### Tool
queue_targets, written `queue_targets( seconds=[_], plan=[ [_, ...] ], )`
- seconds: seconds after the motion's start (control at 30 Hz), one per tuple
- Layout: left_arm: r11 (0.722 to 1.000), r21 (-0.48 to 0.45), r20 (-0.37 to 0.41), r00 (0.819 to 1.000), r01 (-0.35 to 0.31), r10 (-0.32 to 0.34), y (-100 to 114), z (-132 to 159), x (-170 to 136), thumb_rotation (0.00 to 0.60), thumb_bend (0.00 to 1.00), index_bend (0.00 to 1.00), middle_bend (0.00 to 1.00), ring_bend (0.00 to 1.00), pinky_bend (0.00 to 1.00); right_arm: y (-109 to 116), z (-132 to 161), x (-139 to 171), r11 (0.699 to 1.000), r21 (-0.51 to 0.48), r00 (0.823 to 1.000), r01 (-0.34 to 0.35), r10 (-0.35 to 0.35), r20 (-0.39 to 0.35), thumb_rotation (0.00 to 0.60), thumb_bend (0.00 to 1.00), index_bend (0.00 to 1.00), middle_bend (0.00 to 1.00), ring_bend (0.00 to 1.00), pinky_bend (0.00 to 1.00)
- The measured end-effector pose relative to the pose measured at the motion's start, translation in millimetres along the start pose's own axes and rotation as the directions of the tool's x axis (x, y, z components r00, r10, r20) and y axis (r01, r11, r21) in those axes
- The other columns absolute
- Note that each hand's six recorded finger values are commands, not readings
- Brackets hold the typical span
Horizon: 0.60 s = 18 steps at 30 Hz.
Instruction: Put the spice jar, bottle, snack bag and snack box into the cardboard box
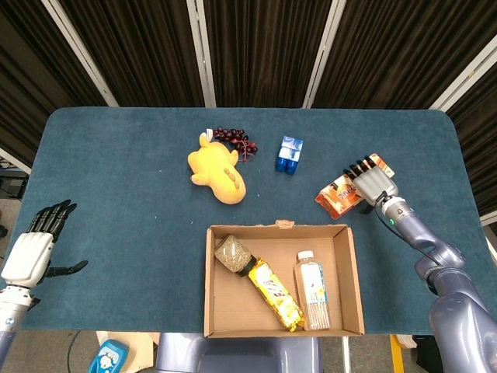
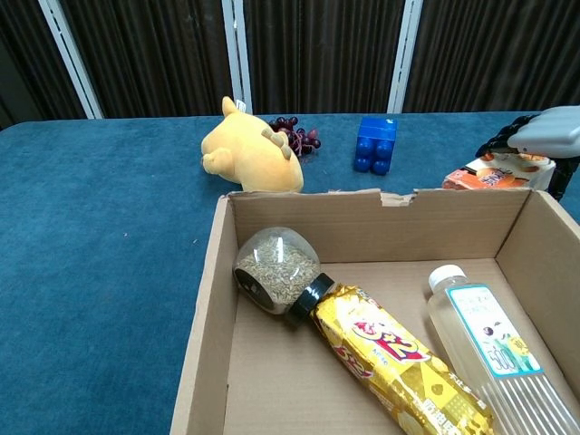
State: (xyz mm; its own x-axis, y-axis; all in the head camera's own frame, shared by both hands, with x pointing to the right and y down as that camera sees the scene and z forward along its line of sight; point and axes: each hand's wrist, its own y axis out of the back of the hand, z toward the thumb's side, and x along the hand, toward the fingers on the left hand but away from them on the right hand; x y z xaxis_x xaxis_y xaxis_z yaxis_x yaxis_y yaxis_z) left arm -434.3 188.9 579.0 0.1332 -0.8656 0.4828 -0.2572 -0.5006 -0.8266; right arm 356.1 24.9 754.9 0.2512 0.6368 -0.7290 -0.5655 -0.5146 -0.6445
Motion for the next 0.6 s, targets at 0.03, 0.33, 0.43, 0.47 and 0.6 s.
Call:
queue_targets(
  seconds=[0.03,0.33,0.43,0.47,0.6],
  plan=[
    [1.0,0.001,0.001,1.0,0.0,0.0,0,0,0,0.6,0.06,0.02,0.0,0.0,0.0,2,1,0,1.0,-0.001,1.0,0.011,-0.011,-0.004,0.6,0.15,0.63,0.53,0.47,0.5],
    [1.0,-0.003,0.01,1.0,0.0,0.0,0,2,-1,0.6,0.06,0.02,0.0,0.0,0.0,20,2,8,0.992,-0.034,0.992,0.118,-0.119,-0.038,0.6,0.2,0.77,0.66,0.61,0.64],
    [1.0,-0.004,0.012,1.0,-0.001,0.001,1,2,-1,0.6,0.06,0.02,0.0,0.0,0.0,22,-1,11,0.991,-0.034,0.99,0.131,-0.132,-0.042,0.6,0.2,0.77,0.66,0.61,0.64],
    [1.0,-0.004,0.012,1.0,-0.001,0.001,1,2,-1,0.6,0.06,0.02,0.0,0.0,0.0,23,-1,12,0.99,-0.038,0.989,0.138,-0.14,-0.041,0.6,0.2,0.77,0.66,0.61,0.64],
    [1.0,-0.005,0.016,1.0,-0.001,0.001,1,2,-1,0.6,0.06,0.02,0.0,0.0,0.0,31,-7,16,0.985,-0.036,0.984,0.171,-0.173,-0.032,0.6,0.2,0.77,0.66,0.61,0.64]
  ],
)
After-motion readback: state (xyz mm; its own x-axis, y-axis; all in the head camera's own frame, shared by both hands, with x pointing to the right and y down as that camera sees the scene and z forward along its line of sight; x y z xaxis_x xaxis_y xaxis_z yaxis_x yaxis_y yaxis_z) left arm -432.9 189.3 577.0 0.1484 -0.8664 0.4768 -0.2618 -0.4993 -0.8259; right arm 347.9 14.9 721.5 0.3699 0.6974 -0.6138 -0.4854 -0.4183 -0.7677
